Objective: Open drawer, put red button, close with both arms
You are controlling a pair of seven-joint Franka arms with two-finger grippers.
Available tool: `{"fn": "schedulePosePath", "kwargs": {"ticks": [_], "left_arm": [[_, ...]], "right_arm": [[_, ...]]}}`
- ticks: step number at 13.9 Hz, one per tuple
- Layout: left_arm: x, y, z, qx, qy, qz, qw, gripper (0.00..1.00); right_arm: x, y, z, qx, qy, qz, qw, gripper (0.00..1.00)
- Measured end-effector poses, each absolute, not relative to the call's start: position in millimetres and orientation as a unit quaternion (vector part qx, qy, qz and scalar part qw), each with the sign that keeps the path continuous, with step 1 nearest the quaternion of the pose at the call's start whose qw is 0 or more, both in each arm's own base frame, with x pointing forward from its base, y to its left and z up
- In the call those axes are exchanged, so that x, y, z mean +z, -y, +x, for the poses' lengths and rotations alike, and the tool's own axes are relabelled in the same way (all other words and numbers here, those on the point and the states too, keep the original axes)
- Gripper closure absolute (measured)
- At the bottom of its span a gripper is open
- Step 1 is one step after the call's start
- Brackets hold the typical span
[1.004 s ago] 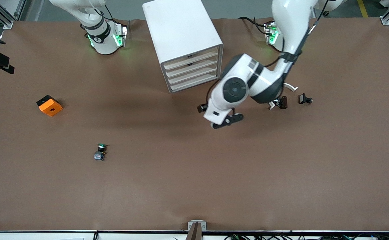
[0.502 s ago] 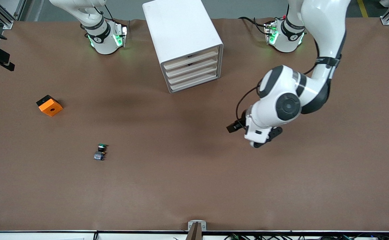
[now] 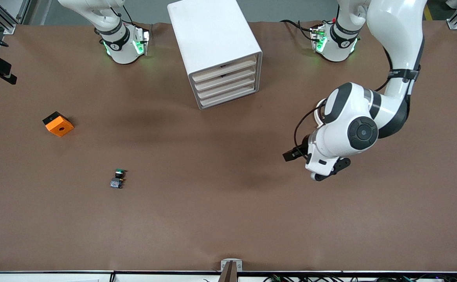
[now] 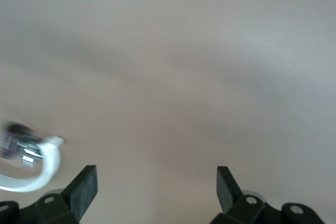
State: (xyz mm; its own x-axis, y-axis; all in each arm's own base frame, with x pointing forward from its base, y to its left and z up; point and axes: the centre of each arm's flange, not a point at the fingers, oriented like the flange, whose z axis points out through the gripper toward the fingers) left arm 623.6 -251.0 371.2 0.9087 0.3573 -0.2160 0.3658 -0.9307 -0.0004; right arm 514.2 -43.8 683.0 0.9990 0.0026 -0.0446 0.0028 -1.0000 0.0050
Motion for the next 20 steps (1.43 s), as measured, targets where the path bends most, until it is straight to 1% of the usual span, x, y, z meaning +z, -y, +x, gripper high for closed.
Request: {"fn": "schedulePosePath", "kwargs": {"ticks": [2, 4, 7, 10, 14, 20], "left_arm": [[386.2, 233.0, 622.6, -0.105, -0.143, 0.984, 0.001, 0.0], [415.3, 206.2, 622.9, -0.1, -0.113, 0.989, 0.003, 0.0], [461.2, 165.1, 617.6, -0.094, -0.078, 0.993, 0.008, 0.0], [492.1, 132.0, 608.1, -0.091, -0.052, 0.994, 0.01, 0.0], [509.6, 91.3, 592.4, -0.084, -0.027, 0.996, 0.013, 0.0], [525.9, 57.7, 549.7, -0.039, 0.001, 0.999, 0.012, 0.0]], "right_arm": [[682.1, 46.4, 513.8, -0.022, 0.001, 1.0, 0.002, 0.0], [677.8, 52.4, 510.8, -0.016, 0.007, 1.0, 0.0, 0.0], [671.2, 57.8, 496.6, -0.008, 0.013, 1.0, -0.005, 0.0], [671.9, 57.4, 488.6, -0.007, 0.023, 1.0, -0.007, 0.0], [671.7, 57.3, 488.6, -0.007, 0.027, 1.0, -0.007, 0.0], [672.1, 54.9, 489.0, -0.006, 0.034, 0.999, -0.007, 0.0]]}}
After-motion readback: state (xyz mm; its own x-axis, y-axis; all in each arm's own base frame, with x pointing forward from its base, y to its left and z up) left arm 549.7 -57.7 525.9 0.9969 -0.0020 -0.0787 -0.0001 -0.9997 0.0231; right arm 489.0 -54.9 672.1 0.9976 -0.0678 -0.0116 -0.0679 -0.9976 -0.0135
